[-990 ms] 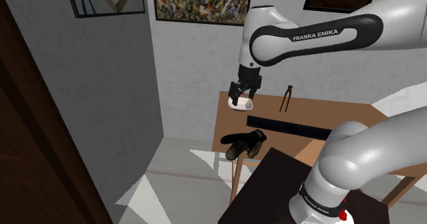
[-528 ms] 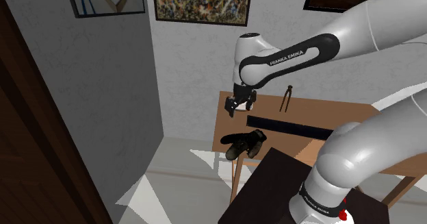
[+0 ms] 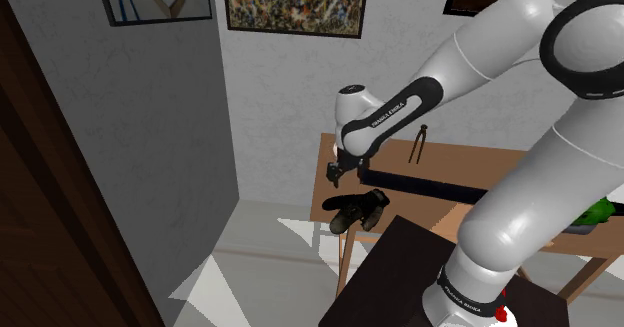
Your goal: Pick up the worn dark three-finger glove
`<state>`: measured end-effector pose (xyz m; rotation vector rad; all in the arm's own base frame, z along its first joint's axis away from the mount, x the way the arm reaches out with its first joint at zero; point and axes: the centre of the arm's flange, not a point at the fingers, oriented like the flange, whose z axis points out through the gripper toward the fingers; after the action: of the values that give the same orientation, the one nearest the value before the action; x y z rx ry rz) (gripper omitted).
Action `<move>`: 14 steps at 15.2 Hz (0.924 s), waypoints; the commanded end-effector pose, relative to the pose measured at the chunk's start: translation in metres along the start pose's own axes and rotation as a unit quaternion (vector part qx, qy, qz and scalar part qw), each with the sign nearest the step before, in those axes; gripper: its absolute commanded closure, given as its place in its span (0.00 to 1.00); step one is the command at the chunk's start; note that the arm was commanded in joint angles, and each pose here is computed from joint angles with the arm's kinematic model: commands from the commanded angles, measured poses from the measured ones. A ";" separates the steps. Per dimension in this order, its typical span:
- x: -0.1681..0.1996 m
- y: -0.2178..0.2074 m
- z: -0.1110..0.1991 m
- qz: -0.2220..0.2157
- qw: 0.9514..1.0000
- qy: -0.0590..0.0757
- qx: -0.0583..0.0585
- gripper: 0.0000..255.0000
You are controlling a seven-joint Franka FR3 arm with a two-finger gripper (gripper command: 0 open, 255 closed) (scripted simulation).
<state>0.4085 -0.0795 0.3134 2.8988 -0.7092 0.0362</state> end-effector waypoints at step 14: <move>0.034 0.017 0.157 0.079 0.996 -0.017 -0.039 0.00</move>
<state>0.4282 -0.1335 0.1694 2.7697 -0.9229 -0.0235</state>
